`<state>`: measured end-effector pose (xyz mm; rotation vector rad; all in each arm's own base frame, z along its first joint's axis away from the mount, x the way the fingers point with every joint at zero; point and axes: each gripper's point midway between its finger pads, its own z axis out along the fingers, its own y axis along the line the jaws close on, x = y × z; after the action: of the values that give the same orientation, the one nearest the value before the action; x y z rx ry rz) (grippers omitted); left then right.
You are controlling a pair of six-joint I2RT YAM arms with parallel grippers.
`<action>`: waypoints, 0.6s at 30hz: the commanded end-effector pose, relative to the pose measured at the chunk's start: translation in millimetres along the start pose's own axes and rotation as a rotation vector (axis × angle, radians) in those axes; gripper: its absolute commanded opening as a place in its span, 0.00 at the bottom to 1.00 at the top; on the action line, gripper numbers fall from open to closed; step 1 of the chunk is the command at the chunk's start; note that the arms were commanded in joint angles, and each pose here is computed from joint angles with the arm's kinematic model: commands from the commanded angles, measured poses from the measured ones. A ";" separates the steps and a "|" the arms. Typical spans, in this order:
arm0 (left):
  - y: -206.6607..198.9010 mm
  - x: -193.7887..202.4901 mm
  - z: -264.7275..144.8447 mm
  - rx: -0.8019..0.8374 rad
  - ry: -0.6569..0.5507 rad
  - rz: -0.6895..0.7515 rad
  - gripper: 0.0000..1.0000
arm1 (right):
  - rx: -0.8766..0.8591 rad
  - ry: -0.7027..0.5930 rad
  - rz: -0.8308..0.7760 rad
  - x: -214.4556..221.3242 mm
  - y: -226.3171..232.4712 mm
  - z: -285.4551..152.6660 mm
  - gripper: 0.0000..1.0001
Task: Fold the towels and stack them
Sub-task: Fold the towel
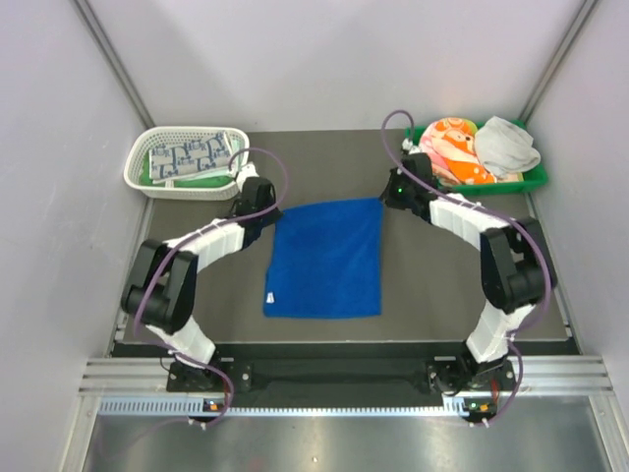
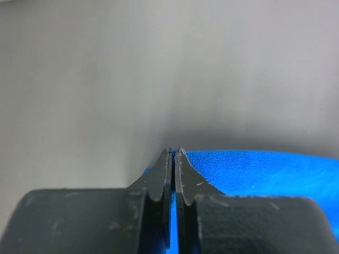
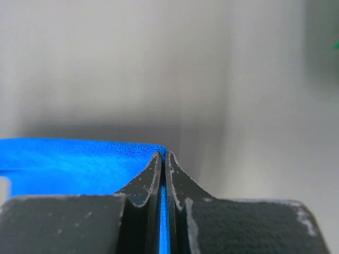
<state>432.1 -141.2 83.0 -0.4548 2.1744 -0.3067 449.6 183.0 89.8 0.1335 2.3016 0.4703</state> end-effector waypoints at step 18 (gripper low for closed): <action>-53.5 -63.0 -231.9 0.363 -0.442 0.076 0.00 | -0.216 -0.529 -0.196 -35.6 60.3 -252.1 0.00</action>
<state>306.4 -153.9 272.0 -0.2791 1.6906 -0.4988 307.0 166.5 278.2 -0.0519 1.7796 0.5468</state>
